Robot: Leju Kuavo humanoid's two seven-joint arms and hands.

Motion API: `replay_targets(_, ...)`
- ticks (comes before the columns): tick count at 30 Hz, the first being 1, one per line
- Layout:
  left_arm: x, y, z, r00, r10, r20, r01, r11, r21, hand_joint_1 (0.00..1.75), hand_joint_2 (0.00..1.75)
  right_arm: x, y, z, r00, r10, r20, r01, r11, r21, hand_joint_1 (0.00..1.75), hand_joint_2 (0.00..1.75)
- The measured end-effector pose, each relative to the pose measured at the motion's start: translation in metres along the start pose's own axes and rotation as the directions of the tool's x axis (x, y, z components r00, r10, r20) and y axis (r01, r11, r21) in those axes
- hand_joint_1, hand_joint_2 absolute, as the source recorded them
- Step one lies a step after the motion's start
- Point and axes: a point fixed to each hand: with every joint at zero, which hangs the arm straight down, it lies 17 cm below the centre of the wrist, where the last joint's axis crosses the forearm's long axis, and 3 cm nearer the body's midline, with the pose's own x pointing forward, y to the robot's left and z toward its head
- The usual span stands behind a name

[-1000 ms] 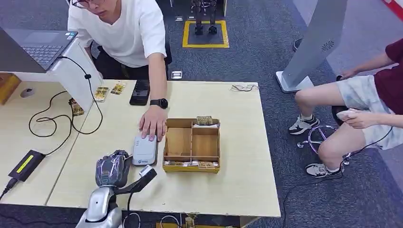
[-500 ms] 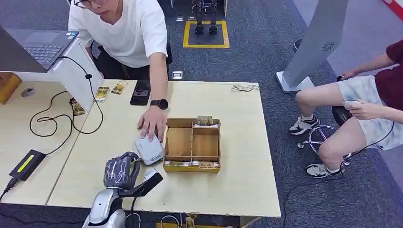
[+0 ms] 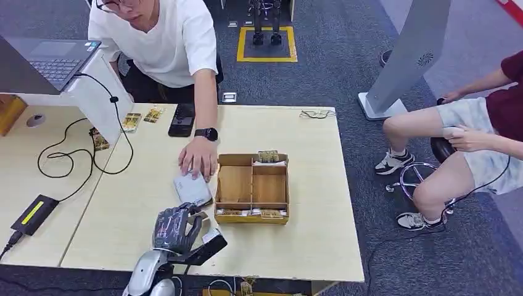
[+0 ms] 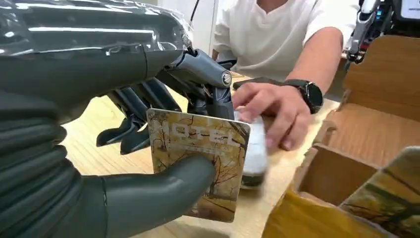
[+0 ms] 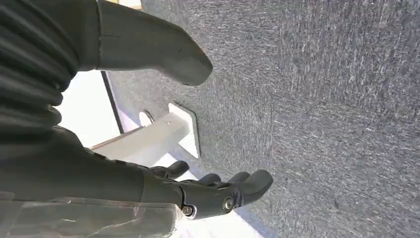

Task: Pass the card to the sensor for recognition and then transmit it.

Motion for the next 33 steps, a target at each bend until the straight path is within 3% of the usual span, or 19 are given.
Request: replay_targets(33, 0.0085, 0.0084, -0.0014, 1.000, 0.027, 0.002, -0.027, 0.998, 0.053, 1.75, 1.75, 0.0007, -0.0011, -0.0001, 1.000, -0.001, 0.003, 0.001, 1.000, -0.006, 0.00, 1.75)
